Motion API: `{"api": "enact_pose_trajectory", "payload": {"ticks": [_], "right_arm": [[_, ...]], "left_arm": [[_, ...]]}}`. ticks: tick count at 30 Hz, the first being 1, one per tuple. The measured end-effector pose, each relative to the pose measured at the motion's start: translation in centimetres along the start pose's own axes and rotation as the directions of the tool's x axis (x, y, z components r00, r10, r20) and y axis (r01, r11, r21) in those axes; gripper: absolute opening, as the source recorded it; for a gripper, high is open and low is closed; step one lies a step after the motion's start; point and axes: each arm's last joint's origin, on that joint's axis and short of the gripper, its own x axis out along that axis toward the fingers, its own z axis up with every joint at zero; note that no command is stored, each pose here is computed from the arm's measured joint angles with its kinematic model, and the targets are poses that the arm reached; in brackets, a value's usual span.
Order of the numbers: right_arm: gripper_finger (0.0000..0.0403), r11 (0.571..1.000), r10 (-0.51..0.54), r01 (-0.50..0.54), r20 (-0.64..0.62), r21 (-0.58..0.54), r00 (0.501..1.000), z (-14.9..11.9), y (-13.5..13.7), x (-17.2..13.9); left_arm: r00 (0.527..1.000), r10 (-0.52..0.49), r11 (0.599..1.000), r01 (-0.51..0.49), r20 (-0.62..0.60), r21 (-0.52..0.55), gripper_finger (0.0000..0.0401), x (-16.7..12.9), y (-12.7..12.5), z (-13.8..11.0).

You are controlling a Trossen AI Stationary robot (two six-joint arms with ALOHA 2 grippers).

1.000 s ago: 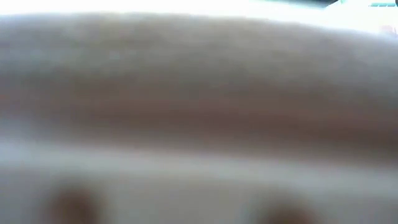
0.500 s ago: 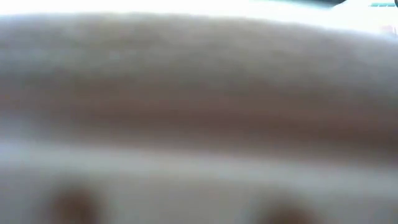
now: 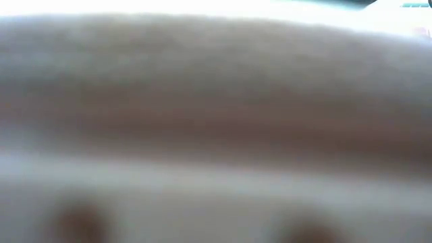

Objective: Pick and place slides into bin
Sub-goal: Put the pink slide into the red bin

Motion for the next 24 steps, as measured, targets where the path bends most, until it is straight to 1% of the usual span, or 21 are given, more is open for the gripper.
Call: {"api": "enact_pose_trajectory", "payload": {"ticks": [4, 6, 9, 11, 17, 20, 24], "right_arm": [[0.0157, 1.000, -0.002, 0.002, 0.000, 0.012, 1.000, 0.0, 0.0, 0.0], [0.0157, 1.000, 0.000, 0.000, 0.002, 0.014, 1.000, -0.1, -0.1, 0.4], [0.0157, 1.000, -0.008, 0.008, -0.025, 0.004, 1.000, -0.5, -0.5, 1.3], [0.0157, 1.000, -0.005, 0.005, -0.042, 0.010, 0.999, -0.4, -0.7, 2.1], [0.0157, 0.996, 0.089, -0.088, -0.080, 0.018, 0.993, 0.5, -1.0, 4.5], [0.0157, 0.990, 0.139, -0.138, -0.104, 0.025, 0.985, 0.4, -1.0, 5.5], [0.0157, 0.989, 0.146, -0.143, -0.102, 0.029, 0.984, 0.6, -1.3, 5.6]], "left_arm": [[1.000, 0.006, 1.000, -0.006, -0.001, -0.002, 0.0241, 0.1, 0.1, 0.0], [1.000, 0.011, 1.000, -0.011, -0.003, -0.003, 0.0241, 0.3, 0.3, 0.0], [1.000, 0.019, 1.000, -0.019, -0.005, -0.010, 0.0241, 0.5, 0.5, 0.0], [1.000, 0.025, 1.000, -0.025, -0.008, -0.018, 0.0241, 0.6, 0.6, 0.0], [1.000, 0.029, 0.999, -0.029, -0.012, -0.021, 0.0241, 0.7, 0.7, -0.1], [1.000, 0.028, 0.999, -0.029, -0.012, -0.020, 0.0241, 0.7, 0.7, -0.1], [1.000, 0.027, 0.999, -0.027, -0.013, -0.022, 0.0241, 0.7, 0.7, -0.1]]}}
